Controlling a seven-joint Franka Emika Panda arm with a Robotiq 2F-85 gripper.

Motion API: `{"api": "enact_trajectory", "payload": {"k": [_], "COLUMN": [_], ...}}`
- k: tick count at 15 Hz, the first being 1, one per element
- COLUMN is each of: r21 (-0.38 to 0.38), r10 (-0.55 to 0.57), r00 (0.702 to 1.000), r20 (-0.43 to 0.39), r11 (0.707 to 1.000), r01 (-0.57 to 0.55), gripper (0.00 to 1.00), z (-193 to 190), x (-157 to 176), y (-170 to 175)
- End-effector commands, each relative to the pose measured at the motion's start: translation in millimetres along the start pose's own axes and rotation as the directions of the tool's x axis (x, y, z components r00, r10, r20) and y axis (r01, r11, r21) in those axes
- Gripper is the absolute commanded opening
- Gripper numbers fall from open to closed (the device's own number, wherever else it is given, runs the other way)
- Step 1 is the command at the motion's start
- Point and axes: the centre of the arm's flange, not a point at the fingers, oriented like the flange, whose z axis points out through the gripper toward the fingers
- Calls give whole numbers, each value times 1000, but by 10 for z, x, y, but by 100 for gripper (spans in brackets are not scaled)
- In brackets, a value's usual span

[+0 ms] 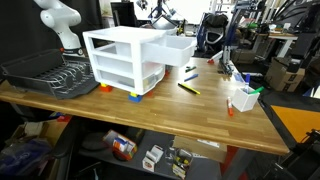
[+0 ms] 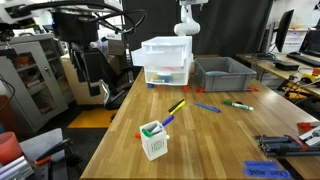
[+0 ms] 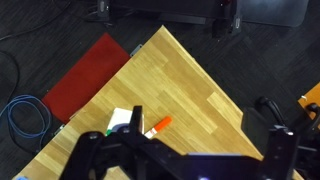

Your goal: Move the marker to the left

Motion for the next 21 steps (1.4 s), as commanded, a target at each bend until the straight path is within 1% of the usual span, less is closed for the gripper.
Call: {"api": "enact_trajectory", "payload": {"k": [1, 5, 7, 10, 11, 12, 13, 14, 15, 19, 21], "r21": [-1, -1, -22, -44, -63, -66, -54, -55, -60, -69, -43], "r10": [1, 4, 26, -13, -31, -45, -58, -73, -80, -42, -30], "r00": [1000, 1000, 999, 997, 996, 995, 995, 993, 993, 994, 996], "r20": [-1, -17, -44, -79, -84, -84, -80, -96, -92, -104, -86], "r11": [1000, 1000, 999, 999, 998, 997, 997, 996, 995, 997, 999], "r01": [-1, -4, -27, 9, 26, 40, 54, 68, 75, 35, 27], "gripper": [100, 100, 100, 100, 100, 100, 100, 100, 100, 100, 100], "z": [-11, -69, 27, 148, 209, 282, 360, 446, 523, 830, 994], "x": [11, 5, 80, 257, 327, 398, 461, 523, 574, 765, 817], "y": [3, 14, 23, -67, -98, -126, -148, -161, -168, -159, -189]}}
